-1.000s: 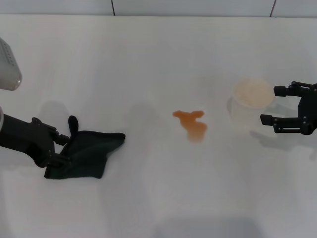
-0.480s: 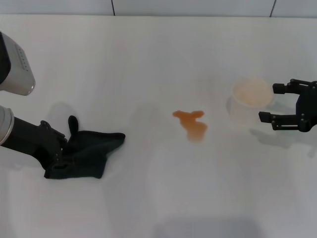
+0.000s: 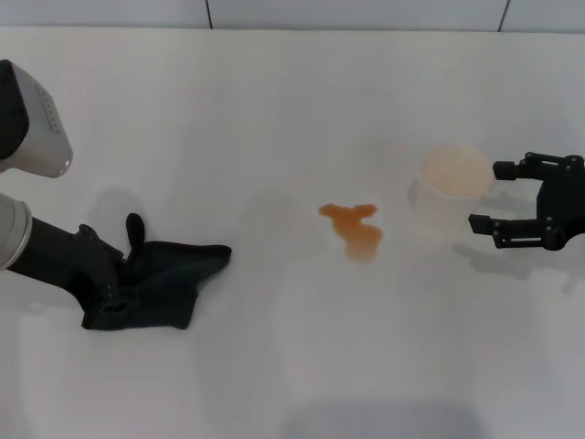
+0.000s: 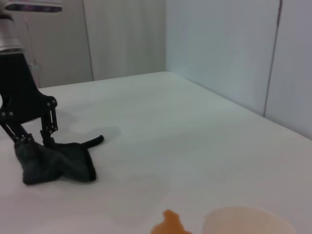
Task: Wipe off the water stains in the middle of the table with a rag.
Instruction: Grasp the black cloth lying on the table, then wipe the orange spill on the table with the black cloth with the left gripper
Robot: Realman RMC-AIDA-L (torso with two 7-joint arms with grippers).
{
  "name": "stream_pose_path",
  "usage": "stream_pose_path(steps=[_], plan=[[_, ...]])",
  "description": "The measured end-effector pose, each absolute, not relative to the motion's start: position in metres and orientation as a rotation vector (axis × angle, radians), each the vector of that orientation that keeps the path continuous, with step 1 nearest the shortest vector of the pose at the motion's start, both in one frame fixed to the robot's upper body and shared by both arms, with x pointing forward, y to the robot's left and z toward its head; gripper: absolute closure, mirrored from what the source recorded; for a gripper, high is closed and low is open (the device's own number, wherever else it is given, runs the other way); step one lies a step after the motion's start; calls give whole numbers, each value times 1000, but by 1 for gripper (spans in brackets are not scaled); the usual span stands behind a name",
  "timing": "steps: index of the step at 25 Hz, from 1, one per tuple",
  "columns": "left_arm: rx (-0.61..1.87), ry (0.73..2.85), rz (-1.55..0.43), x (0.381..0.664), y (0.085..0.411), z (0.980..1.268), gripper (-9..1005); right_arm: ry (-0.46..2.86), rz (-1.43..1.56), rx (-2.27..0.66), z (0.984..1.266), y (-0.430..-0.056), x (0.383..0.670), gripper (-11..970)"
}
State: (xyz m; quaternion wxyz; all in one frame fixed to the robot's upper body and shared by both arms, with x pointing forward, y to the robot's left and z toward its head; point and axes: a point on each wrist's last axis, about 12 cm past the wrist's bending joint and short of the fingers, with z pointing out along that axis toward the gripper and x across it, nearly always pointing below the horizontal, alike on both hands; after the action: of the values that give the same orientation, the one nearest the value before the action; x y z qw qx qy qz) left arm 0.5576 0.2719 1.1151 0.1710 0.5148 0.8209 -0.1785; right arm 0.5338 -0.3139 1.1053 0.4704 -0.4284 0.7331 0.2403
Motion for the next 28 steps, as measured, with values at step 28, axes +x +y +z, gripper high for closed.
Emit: stream_pose_path(steps=[28], plan=[[1472, 2259, -458, 568, 262, 1116, 935, 1766, 693, -1124, 1111, -305, 526, 116]])
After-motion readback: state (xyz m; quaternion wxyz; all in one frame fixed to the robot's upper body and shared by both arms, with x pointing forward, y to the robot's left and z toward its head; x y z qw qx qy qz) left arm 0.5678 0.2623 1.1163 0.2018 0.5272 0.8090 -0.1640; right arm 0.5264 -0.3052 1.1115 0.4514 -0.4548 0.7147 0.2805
